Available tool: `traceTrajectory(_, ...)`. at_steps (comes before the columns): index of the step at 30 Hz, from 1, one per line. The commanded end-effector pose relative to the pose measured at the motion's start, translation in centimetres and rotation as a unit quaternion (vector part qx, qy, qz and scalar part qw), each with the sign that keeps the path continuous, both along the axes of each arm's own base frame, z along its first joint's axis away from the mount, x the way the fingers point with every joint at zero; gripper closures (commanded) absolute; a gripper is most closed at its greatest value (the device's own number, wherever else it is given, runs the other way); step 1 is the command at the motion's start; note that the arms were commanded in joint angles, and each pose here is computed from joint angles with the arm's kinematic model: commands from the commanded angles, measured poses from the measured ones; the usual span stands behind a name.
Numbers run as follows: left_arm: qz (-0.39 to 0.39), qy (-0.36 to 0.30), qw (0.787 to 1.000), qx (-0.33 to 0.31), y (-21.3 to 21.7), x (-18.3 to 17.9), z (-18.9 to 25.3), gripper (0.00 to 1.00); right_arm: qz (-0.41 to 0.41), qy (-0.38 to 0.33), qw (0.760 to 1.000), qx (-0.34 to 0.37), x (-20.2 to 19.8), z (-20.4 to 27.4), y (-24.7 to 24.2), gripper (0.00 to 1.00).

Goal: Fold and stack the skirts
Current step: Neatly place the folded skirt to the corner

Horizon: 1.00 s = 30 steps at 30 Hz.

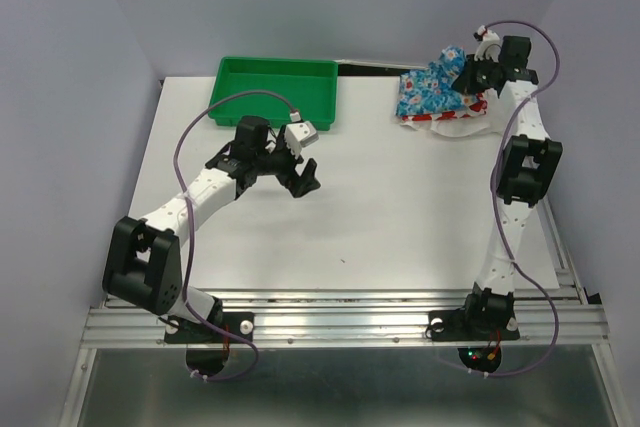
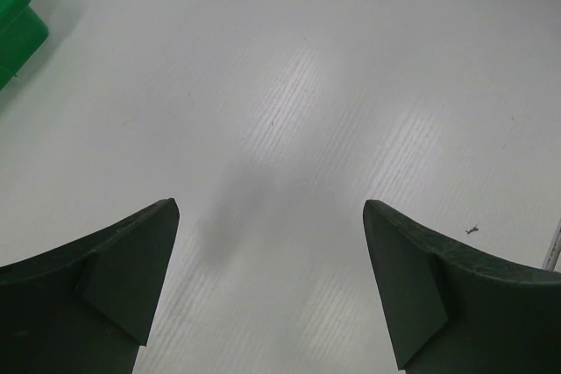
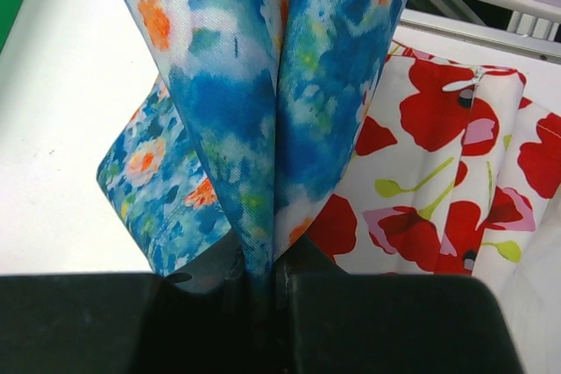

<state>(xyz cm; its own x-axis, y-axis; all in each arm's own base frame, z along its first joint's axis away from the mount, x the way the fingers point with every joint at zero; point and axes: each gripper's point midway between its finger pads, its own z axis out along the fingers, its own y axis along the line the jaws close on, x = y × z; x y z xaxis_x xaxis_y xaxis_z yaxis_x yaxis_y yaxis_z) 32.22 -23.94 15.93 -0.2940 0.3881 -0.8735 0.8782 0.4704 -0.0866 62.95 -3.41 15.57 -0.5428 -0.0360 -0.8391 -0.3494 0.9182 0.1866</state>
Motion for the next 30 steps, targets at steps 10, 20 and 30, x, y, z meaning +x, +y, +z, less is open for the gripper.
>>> traceTrajectory(10, -0.002, 0.003, 1.000, -0.005, -0.5, 0.5, 0.6, 0.01, -0.010, -0.069, 0.998, -0.009, 2.4, 2.7, -2.6, 0.60)
traceTrajectory(20, 0.008, 0.006, 1.000, 0.002, -0.2, 0.8, 0.4, 0.01, -0.058, -0.089, 0.991, -0.077, 3.6, 2.2, -5.5, 0.27)
traceTrajectory(30, 0.009, 0.001, 1.000, 0.001, -0.1, 0.6, 1.1, 0.01, -0.107, -0.116, 0.981, -0.116, 2.5, 6.8, -7.7, 0.09)
